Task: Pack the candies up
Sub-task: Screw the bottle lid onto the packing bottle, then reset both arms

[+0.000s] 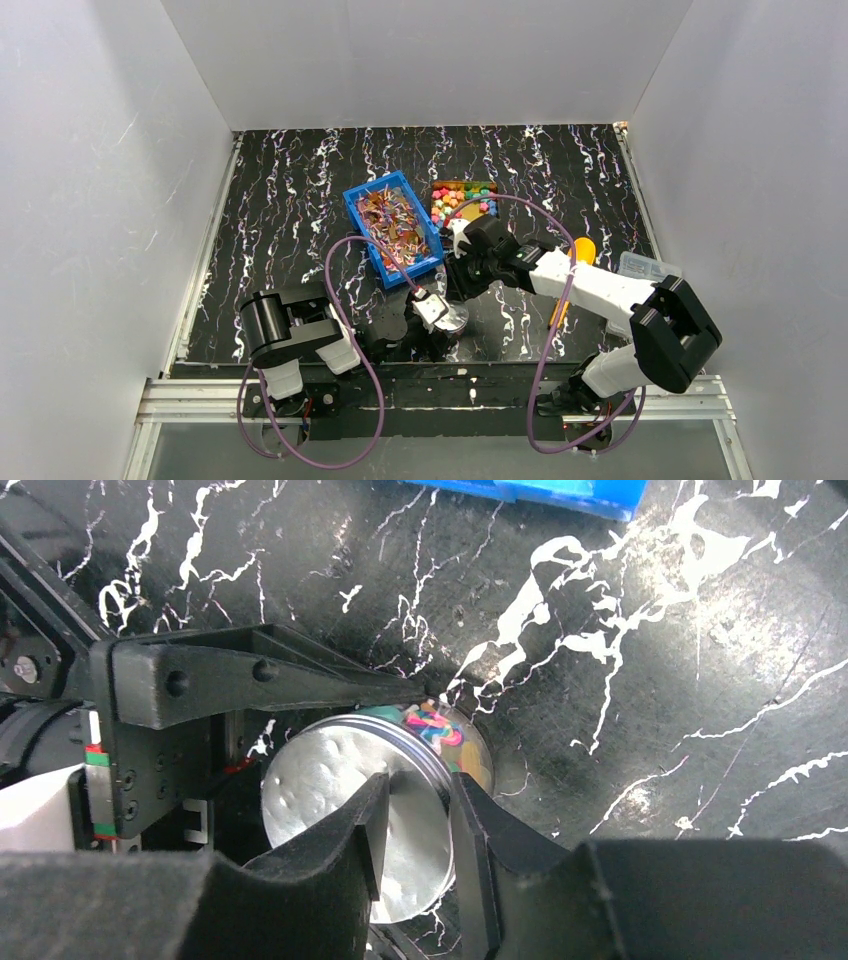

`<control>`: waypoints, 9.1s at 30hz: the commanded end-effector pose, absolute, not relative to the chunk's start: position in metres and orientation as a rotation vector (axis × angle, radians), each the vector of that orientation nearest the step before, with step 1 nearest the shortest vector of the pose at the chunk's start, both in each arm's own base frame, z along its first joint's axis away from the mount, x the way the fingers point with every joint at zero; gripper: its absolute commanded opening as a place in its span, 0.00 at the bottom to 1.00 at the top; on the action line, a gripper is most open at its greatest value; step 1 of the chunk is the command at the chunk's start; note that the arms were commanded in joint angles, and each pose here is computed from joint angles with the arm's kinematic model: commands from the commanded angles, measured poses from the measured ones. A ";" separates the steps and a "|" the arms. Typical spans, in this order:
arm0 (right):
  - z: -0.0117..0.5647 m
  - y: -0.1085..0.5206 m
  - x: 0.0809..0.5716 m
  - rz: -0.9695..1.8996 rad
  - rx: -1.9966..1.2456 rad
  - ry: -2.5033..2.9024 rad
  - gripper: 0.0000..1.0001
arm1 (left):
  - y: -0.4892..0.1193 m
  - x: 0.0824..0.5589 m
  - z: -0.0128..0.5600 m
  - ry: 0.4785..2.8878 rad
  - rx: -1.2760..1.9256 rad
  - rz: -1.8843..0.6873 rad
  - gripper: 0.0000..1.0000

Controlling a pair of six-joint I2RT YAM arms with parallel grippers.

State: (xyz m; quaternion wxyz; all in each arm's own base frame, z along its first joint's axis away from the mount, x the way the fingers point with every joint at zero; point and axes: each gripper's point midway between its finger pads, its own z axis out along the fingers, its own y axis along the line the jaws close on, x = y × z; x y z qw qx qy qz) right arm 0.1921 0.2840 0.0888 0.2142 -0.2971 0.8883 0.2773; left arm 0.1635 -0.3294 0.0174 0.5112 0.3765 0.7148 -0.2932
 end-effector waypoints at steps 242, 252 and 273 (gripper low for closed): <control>0.085 0.231 0.114 0.877 -0.616 2.524 0.25 | -0.282 0.185 -0.013 1.971 0.836 -0.456 0.60; 0.112 0.227 0.126 0.857 -0.535 2.445 0.38 | -0.290 0.190 0.001 1.962 0.851 -0.449 0.71; 0.130 0.240 0.136 0.874 -0.564 2.412 0.38 | -0.273 0.152 0.025 2.025 0.906 -0.592 0.98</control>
